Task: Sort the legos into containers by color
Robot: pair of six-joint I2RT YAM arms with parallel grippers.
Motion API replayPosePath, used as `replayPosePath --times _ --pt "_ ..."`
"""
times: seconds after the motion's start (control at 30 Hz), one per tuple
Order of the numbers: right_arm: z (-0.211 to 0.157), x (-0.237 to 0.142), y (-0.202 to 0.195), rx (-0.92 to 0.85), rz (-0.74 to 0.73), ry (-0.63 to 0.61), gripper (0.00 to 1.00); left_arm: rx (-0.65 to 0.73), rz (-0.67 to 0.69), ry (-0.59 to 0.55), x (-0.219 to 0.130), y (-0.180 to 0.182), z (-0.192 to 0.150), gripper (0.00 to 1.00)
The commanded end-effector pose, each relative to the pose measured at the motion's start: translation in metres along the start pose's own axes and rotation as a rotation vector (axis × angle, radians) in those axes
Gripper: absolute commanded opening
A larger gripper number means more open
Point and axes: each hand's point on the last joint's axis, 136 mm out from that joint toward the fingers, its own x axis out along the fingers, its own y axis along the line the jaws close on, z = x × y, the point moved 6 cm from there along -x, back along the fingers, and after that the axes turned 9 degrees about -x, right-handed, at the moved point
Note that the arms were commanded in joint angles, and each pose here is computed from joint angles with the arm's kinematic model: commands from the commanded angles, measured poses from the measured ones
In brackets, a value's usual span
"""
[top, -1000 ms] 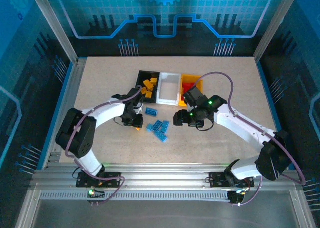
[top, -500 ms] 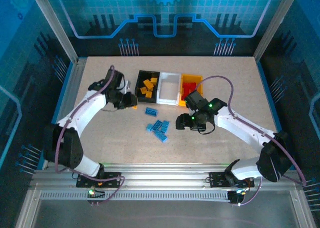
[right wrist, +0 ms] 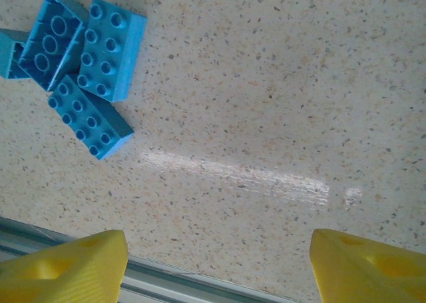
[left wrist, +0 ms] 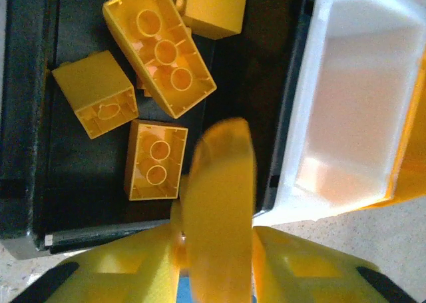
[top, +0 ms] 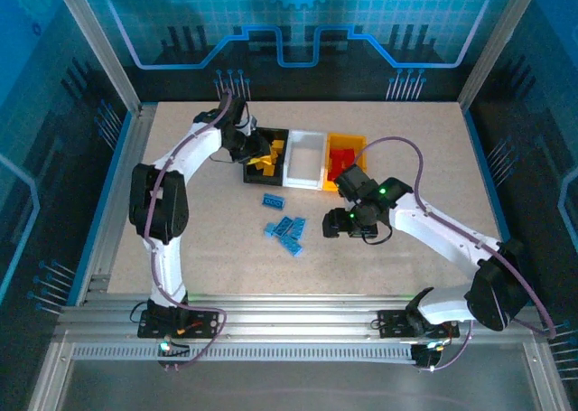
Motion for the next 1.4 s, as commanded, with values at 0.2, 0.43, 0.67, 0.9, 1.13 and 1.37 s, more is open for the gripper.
replayPosePath --times 0.2,0.43,0.67,0.9,1.13,1.37 --pt "0.004 0.01 0.007 -0.029 0.011 0.059 0.74 -0.004 0.0 -0.006 -0.021 -0.006 -0.003 0.45" --pt "0.028 0.035 0.035 -0.069 0.043 0.136 0.73 0.038 0.004 -0.03 -0.056 0.002 -0.035 0.5" --pt "0.058 0.07 0.056 -0.106 0.05 0.195 0.69 0.042 0.031 -0.01 -0.08 0.036 -0.094 0.55" --pt "0.079 0.101 0.071 -0.108 0.061 0.235 0.67 0.015 0.046 -0.003 -0.091 0.066 -0.134 0.56" --pt "0.086 0.122 0.075 -0.104 0.033 0.25 0.68 0.009 0.038 -0.006 -0.099 0.071 -0.14 0.57" --pt "0.082 0.134 0.066 -0.088 -0.001 0.271 0.68 0.02 0.039 -0.008 -0.103 0.072 -0.138 0.58"
